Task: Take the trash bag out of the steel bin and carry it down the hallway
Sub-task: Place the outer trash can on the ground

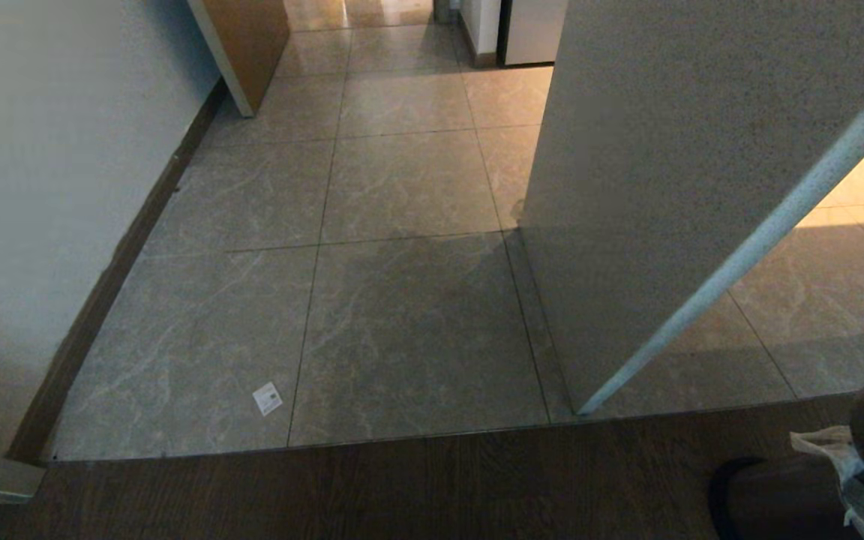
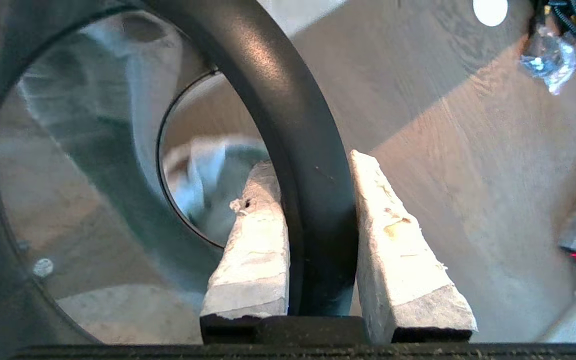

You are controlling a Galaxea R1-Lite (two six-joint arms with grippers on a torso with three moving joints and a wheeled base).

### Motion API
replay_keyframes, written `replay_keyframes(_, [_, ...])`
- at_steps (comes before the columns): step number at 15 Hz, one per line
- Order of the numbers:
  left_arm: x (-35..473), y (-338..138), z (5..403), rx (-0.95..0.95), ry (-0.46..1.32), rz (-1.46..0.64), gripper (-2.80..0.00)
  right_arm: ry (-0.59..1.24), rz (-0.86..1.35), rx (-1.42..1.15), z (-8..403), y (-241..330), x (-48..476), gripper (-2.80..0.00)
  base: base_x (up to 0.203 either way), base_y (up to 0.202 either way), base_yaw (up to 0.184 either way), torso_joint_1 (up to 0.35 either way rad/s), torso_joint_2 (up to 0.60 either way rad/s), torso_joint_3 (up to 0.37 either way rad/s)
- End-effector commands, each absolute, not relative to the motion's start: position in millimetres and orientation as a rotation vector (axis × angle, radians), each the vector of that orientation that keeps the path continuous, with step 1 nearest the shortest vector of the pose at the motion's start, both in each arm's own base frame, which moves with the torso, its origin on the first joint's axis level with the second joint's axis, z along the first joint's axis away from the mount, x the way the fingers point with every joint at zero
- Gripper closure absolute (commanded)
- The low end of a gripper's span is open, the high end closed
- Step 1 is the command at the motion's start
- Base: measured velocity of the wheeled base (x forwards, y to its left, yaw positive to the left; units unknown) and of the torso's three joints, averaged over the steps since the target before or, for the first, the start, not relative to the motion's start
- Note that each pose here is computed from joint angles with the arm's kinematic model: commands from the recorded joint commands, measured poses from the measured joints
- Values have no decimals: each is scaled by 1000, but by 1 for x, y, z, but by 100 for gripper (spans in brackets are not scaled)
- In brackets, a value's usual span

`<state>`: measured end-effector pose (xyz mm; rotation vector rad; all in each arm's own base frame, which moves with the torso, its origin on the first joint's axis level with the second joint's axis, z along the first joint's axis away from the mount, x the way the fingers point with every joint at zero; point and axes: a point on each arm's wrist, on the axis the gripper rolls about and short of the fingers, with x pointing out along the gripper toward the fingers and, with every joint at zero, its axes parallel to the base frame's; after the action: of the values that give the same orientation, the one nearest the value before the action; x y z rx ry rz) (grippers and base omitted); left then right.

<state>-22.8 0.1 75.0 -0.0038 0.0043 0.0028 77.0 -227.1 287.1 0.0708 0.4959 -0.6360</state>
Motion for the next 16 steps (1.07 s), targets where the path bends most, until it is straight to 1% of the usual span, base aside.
replay_keyframes(1, [-23, 0, 75, -5, 5, 3, 0, 489, -646, 150, 283, -275, 90, 0, 0, 0, 0, 0, 0, 0])
replay_keyframes(3, [-23, 0, 75, -3, 5, 3, 0, 448, -700, 202, 286, -310, 90, 0, 0, 0, 0, 0, 0, 0])
replay_keyframes(5, [-23, 0, 75, -5, 5, 3, 0, 398, -819, 266, 286, -341, 60, 0, 0, 0, 0, 0, 0, 0])
replay_keyframes(6, [-23, 0, 75, -5, 5, 3, 0, 392, -872, 294, 276, -356, 43, 0, 0, 0, 0, 0, 0, 0])
replay_keyframes(8, [-23, 0, 75, -5, 5, 3, 0, 403, -930, 328, 243, -390, 28, 0, 0, 0, 0, 0, 0, 0])
replay_keyframes(11, [-23, 0, 75, -4, 5, 3, 0, 403, -995, 331, 191, -444, 24, 0, 0, 0, 0, 0, 0, 0])
replay_keyframes(13, [-23, 0, 75, -5, 5, 3, 0, 418, -1011, 371, 161, -462, 22, 0, 0, 0, 0, 0, 0, 0])
replay_keyframes(16, [-23, 0, 75, -5, 5, 3, 0, 477, -1029, 483, 100, -482, 6, 0, 0, 0, 0, 0, 0, 0])
